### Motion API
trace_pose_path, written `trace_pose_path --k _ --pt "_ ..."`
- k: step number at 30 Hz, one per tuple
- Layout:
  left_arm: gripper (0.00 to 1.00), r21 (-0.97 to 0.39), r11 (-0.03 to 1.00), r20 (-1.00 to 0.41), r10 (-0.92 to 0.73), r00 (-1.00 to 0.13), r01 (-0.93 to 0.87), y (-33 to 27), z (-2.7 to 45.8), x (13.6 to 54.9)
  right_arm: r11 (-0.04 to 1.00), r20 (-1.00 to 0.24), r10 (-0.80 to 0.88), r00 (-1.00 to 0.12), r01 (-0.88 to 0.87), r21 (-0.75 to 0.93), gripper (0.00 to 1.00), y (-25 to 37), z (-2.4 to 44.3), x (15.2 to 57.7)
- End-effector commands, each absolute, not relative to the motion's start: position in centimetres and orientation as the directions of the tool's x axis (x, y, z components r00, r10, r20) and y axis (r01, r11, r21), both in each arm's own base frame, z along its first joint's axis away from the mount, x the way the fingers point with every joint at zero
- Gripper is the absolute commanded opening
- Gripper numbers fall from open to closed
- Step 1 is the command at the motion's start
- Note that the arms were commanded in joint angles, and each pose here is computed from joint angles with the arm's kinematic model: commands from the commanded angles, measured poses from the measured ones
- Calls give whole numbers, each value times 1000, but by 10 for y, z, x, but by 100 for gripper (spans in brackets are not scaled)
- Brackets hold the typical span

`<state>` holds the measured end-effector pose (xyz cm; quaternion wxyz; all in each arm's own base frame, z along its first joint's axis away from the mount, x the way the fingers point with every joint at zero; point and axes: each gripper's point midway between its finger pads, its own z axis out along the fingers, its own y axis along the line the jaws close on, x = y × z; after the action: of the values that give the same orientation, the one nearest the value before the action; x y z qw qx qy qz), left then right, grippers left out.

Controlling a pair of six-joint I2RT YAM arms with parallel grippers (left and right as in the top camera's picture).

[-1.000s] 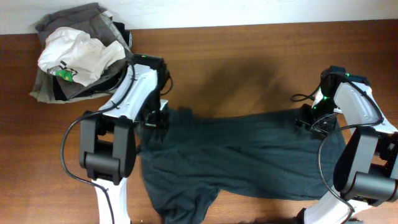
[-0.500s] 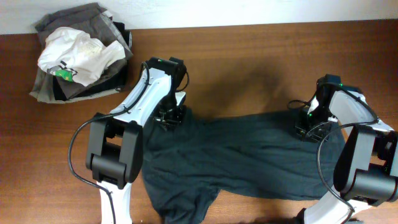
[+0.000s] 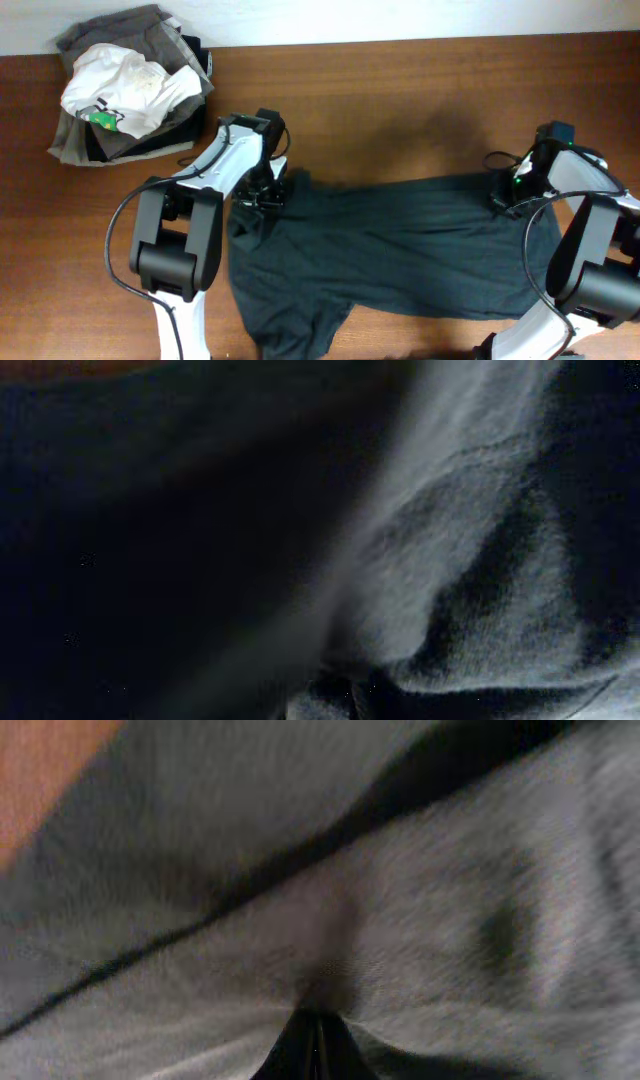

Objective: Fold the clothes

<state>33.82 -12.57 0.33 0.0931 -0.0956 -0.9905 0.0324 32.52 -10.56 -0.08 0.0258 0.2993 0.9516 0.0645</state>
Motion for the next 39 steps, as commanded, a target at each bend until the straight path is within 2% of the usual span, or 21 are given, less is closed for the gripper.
trace_pose_path --k 1,6,7,11,15,16,19,20,22,28,30,32,33,35,36,37,39 --pt "22 -78 991 75 113 -991 107 -117 7 365 785 -35 618 -785 614 86 4 -131 -13 322" --pt "23 -98 995 -41 22 -999 26 -104 7 400 777 -80 626 -776 612 146 4 -133 -11 337" --pt "26 -101 995 -69 7 -998 14 -100 7 408 769 -93 634 -768 614 177 4 -131 -9 344" --pt "27 -111 993 -128 -61 -990 -47 -80 9 427 757 -191 646 -739 588 284 4 -128 -1 379" --pt "27 -130 984 -186 -143 -972 -119 -63 12 446 779 -283 624 -729 549 304 4 -131 7 402" --pt "32 -139 980 -205 -171 -964 -144 -58 13 452 782 -298 621 -725 542 308 4 -132 10 407" --pt "54 -149 973 -244 -207 -947 -174 -42 16 464 786 -318 616 -720 535 311 4 -137 24 419" --pt "66 -148 973 -244 -208 -947 -175 -39 18 464 787 -316 614 -724 533 310 4 -139 33 423" --pt "71 -140 978 -241 -185 -953 -154 -38 24 464 795 -314 603 -733 524 304 4 -140 45 426" --pt "74 -149 979 -314 -179 -932 -138 -38 88 472 810 -276 581 -766 508 294 4 -133 95 431" --pt "73 -150 983 -359 -157 -920 -109 -39 115 472 825 -259 555 -790 485 290 4 -124 111 430" --pt "67 -119 988 -365 -131 -922 -93 -39 135 458 838 -241 532 -812 464 289 4 -108 122 426" --pt "61 -91 991 -345 -124 -930 -98 -37 138 448 850 -226 509 -831 443 286 4 -94 125 423" --pt "59 -66 994 -278 -100 -955 -85 -39 134 428 874 -195 457 -868 397 280 4 -67 123 420" --pt "59 -65 997 -259 -62 -964 -46 -42 130 425 885 -192 433 -881 375 278 4 -56 122 420" --pt "64 -64 998 -243 5 -970 21 -45 124 424 900 -190 394 -899 337 276 4 -41 121 421" --pt "67 -39 998 -244 35 -969 46 -43 115 430 916 -190 349 -917 291 276 4 -20 121 423"
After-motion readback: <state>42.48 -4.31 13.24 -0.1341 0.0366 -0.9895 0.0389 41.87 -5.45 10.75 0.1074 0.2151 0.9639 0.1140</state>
